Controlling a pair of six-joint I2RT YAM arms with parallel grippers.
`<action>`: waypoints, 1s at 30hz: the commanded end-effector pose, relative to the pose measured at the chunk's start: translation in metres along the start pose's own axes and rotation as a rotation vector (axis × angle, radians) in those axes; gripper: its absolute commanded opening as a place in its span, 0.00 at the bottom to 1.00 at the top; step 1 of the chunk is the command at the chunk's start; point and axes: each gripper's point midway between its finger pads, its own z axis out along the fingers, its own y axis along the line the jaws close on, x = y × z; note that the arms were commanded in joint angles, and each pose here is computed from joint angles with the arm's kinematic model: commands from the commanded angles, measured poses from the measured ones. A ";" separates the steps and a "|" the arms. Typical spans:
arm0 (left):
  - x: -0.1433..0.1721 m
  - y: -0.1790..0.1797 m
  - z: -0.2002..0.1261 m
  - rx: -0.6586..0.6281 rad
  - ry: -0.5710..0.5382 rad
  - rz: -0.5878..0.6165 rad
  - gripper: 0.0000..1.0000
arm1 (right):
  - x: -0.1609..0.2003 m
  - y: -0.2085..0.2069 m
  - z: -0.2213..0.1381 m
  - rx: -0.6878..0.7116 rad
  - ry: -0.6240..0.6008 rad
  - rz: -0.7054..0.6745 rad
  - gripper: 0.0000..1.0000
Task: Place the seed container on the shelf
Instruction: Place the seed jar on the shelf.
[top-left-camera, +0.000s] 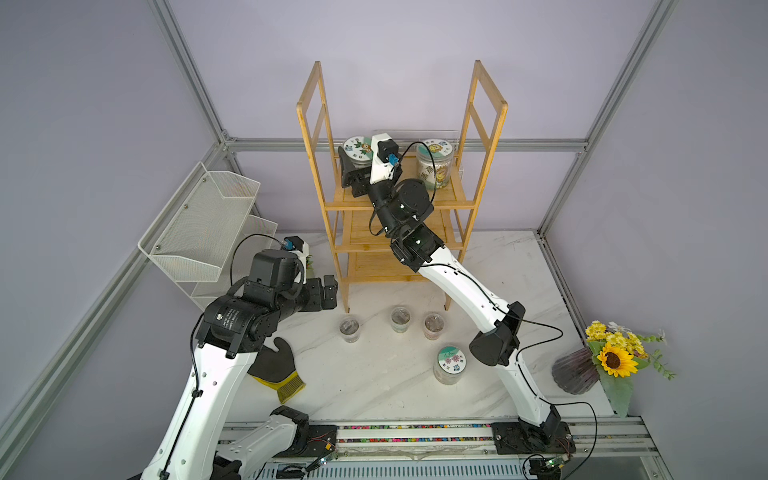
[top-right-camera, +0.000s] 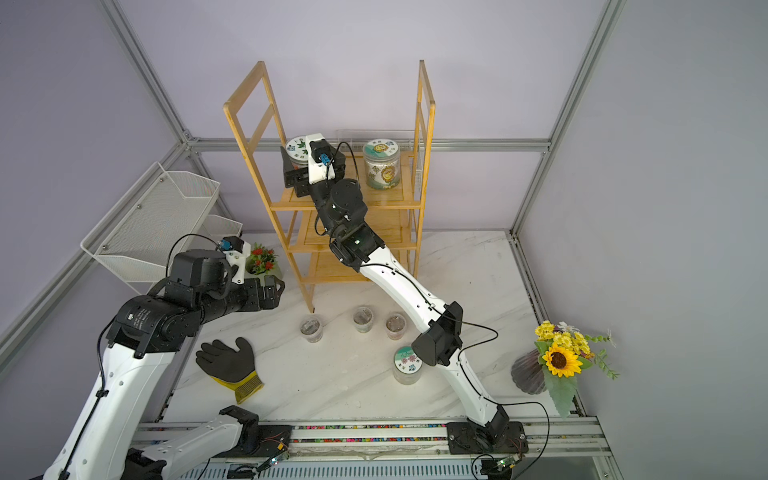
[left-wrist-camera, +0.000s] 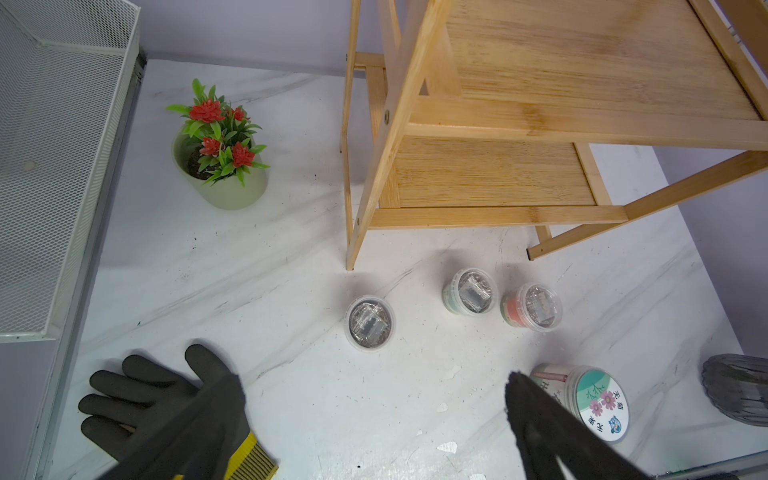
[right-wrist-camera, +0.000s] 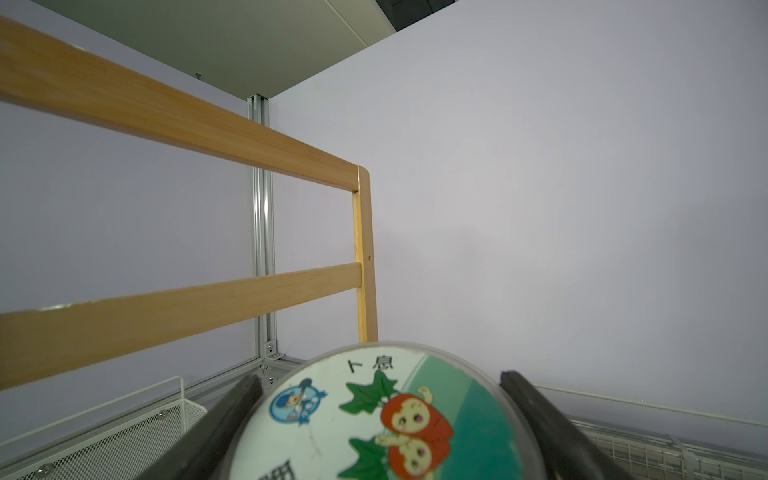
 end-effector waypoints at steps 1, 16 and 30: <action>-0.009 -0.002 -0.003 0.013 -0.035 -0.020 1.00 | -0.008 0.001 0.001 -0.011 -0.052 0.004 0.32; -0.009 -0.001 -0.002 0.012 -0.032 -0.019 1.00 | -0.015 -0.007 0.001 0.030 -0.062 -0.032 0.33; -0.010 -0.006 0.002 0.033 -0.022 -0.032 1.00 | -0.049 -0.018 -0.006 0.091 -0.061 -0.092 0.32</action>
